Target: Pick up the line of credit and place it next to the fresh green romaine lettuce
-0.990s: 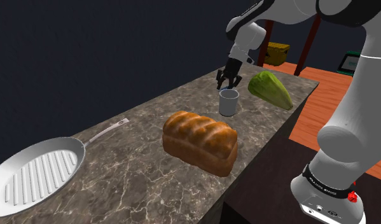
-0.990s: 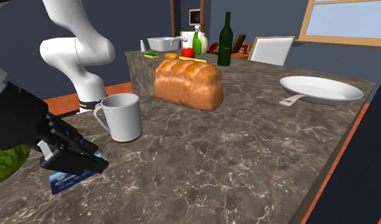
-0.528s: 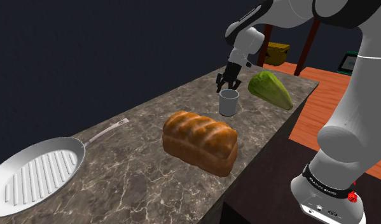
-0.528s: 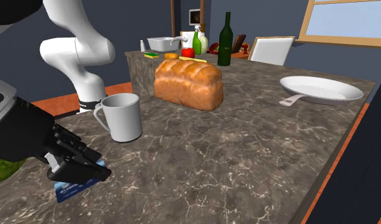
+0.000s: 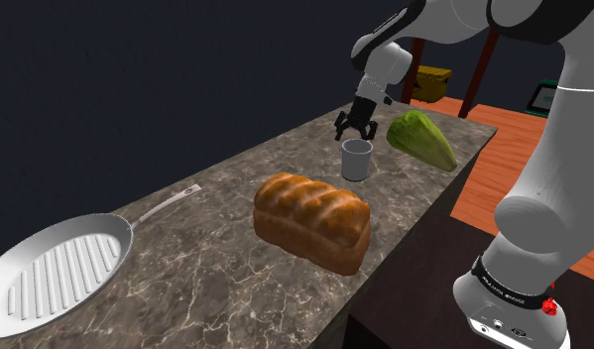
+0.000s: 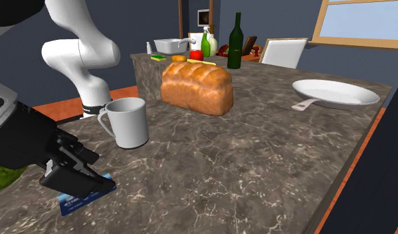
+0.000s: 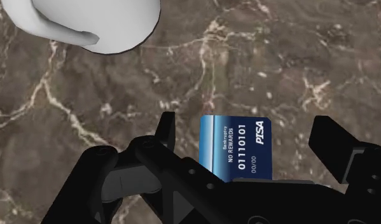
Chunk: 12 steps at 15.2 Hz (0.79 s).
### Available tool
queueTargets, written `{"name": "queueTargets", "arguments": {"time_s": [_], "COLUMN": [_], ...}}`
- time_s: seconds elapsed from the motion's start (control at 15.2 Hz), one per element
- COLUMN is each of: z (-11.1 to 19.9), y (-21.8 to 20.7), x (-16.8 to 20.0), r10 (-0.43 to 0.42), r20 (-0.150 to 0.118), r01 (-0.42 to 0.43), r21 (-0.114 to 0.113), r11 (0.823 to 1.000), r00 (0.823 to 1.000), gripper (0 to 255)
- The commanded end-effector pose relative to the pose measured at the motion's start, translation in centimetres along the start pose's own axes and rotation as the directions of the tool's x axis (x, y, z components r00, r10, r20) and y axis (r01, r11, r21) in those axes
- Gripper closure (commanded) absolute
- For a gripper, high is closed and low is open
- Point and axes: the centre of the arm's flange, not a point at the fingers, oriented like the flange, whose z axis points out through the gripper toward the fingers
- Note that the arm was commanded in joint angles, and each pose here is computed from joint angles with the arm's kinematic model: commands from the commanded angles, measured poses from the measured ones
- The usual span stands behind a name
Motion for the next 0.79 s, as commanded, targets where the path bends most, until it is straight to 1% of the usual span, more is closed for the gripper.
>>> {"name": "queueTargets", "arguments": {"time_s": [0.0, 0.26, 0.73], "z": [0.0, -5.0, -5.0], "y": [0.0, 0.0, 0.0], "x": [0.0, 0.0, 0.0], "r10": [0.000, 0.000, 0.000], "r20": [0.000, 0.000, 0.000], "r01": [0.000, 0.000, 0.000], "r21": [0.000, 0.000, 0.000], "r11": [1.000, 1.000, 1.000], "r00": [1.000, 1.000, 1.000], "gripper": [0, 0, 0]}}
